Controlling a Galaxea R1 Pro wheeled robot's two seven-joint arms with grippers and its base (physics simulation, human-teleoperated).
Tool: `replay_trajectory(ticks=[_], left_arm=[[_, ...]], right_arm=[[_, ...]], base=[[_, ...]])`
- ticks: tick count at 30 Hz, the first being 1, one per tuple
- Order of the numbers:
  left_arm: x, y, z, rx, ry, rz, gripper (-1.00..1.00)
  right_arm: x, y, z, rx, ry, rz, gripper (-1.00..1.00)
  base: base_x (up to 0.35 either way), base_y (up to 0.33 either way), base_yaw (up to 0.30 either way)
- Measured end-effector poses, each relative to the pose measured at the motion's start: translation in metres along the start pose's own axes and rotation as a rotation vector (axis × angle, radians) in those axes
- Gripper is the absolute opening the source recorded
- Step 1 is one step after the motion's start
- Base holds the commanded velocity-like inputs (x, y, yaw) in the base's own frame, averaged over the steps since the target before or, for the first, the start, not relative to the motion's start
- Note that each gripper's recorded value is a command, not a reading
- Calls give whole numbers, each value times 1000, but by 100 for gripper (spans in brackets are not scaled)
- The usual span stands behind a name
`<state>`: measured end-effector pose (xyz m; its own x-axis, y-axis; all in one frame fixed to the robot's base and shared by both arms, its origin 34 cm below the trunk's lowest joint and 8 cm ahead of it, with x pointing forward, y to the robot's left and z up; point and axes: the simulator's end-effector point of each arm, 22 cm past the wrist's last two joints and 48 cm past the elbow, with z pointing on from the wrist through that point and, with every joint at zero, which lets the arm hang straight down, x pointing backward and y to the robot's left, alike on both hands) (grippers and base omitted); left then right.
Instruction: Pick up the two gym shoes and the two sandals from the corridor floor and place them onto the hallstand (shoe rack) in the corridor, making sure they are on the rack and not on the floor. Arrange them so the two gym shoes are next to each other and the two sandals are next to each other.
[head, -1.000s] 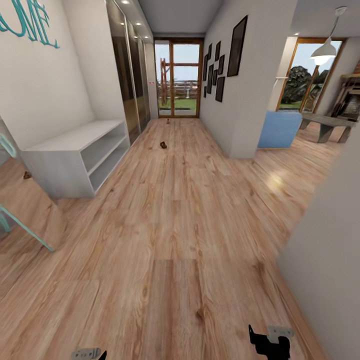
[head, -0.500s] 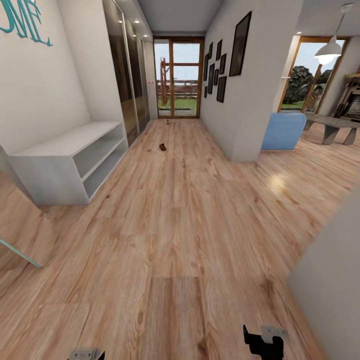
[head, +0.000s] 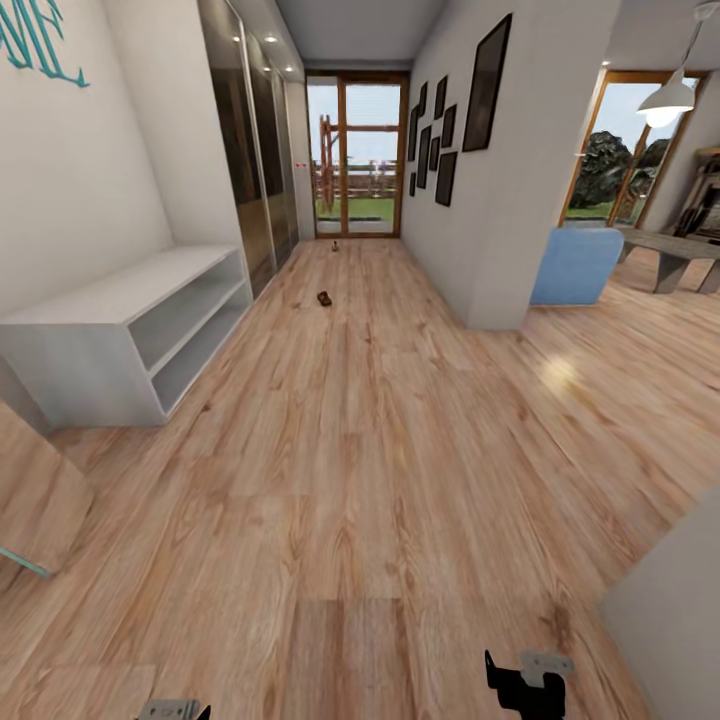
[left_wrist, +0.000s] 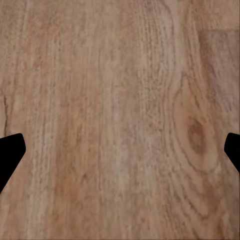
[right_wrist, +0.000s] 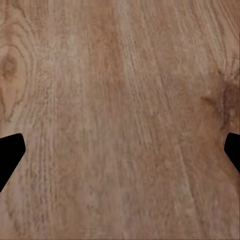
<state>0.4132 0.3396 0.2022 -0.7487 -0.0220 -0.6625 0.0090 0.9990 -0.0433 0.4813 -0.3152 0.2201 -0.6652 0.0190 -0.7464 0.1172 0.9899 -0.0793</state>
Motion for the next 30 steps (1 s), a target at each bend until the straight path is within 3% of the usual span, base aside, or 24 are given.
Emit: replay_trajectory(ticks=[10, 16, 18, 30], left_arm=[[-1, 0, 0, -11, -9, -9, 100], [-5, 9, -1, -41, -26, -57, 100], [-4, 12, -2, -56, -30, -94, 100], [-1, 16, -4, -55, -26, -99, 100]], right_arm=[[2, -8, -1, 13, 3, -5, 100], [3, -8, -1, 10, 4, -7, 100], [3, -7, -1, 6, 5, -9, 100], [7, -7, -3, 3, 11, -12, 100]], base=[[335, 0, 0], [335, 0, 0], [335, 0, 0], [335, 0, 0]])
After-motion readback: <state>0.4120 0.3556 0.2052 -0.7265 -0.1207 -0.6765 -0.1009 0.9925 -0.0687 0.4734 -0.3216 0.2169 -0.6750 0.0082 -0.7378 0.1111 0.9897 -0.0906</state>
